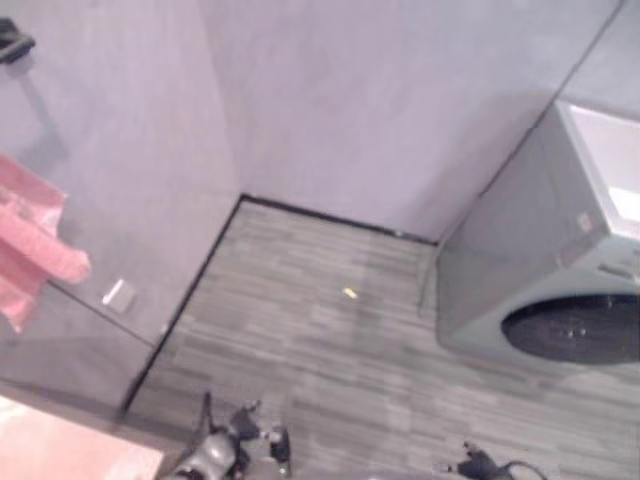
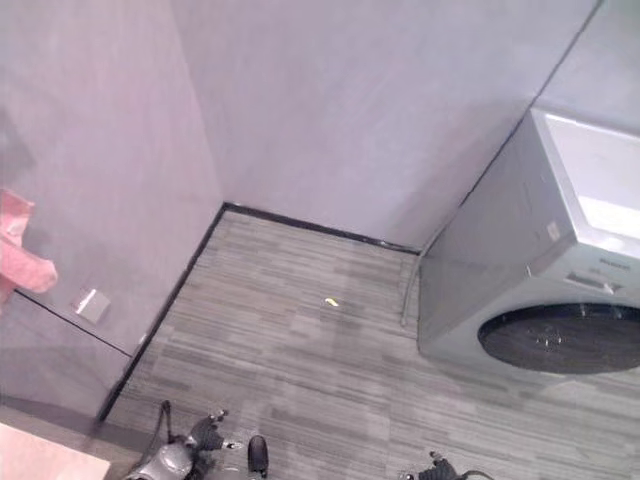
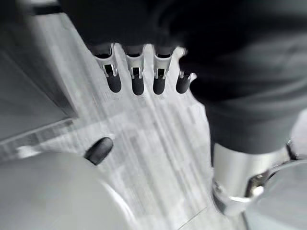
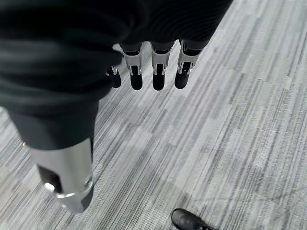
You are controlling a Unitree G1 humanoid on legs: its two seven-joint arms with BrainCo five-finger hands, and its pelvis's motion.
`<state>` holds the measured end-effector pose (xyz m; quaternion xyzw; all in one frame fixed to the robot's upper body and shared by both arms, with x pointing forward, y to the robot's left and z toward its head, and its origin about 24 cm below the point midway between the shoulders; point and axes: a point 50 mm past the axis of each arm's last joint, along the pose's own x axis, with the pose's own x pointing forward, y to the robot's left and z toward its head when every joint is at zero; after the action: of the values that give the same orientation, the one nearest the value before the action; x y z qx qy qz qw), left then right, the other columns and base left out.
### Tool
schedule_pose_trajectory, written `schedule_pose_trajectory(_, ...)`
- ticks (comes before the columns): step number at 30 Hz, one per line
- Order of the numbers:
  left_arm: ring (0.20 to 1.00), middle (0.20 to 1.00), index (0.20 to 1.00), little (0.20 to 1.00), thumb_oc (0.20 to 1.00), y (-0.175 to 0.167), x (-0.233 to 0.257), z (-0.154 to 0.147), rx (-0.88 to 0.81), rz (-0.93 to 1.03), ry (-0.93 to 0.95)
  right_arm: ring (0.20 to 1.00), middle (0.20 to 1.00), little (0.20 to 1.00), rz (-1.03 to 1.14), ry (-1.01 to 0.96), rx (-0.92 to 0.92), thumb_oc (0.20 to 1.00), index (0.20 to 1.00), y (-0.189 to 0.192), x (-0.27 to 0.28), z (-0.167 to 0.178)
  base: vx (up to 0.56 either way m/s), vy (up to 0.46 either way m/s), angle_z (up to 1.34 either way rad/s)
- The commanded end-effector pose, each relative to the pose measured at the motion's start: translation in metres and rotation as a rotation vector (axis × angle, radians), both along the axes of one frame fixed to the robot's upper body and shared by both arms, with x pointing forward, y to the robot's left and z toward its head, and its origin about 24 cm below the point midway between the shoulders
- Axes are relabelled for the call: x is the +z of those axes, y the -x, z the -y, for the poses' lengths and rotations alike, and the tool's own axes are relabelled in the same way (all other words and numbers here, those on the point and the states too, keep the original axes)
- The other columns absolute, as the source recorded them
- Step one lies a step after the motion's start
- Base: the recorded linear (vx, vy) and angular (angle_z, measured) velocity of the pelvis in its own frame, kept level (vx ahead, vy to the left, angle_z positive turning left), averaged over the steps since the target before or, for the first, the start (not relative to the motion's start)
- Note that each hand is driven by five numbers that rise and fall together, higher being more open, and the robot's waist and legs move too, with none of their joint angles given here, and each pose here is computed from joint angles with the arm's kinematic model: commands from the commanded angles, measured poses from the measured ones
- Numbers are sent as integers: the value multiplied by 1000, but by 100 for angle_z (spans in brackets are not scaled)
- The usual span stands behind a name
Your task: Put brush and paste in cup on sink, flatten towel.
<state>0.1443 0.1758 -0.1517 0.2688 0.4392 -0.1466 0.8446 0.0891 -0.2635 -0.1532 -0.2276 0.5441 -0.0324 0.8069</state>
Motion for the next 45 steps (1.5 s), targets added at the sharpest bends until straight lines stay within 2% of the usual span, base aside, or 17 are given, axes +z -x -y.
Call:
schedule_pose_trajectory(1,1000,1000,1000,1000,1000,-5,8,-44,2,6,-120,1000,1000,1000,13,53,59,1000,1000,0,6,14,87,102,5)
schedule_pose_trajectory(10,1000,1000,1000,1000,1000,5,7,-57,16,-15,-148,1000,1000,1000,185,10,220,1000,1000,-43,18,-9,92,159,-6)
schedule_pose_trajectory(13,1000,1000,1000,1000,1000,5,8,-61,37,-13,-155,1000,1000,1000,230,8,214,1000,1000,-50,22,-9,61,85,7)
schedule_pose_trajectory(24,1000,1000,1000,1000,1000,-8,19,-83,147,56,-200,1000,1000,1000,256,-1,228,1000,1000,-53,25,-14,113,-133,14)
schedule_pose_trajectory(30,1000,1000,1000,1000,1000,3,18,-97,246,39,-203,1000,1000,1000,233,-24,265,1000,1000,-48,21,-20,300,-387,30)
schedule_pose_trajectory(38,1000,1000,1000,1000,1000,-14,25,-94,277,106,-177,1000,1000,1000,283,42,245,1000,1000,-51,35,7,184,-432,58)
schedule_pose_trajectory(45,1000,1000,1000,1000,1000,-36,37,-95,254,181,-189,1000,1000,1000,215,81,194,1000,1000,-27,30,21,78,-200,63)
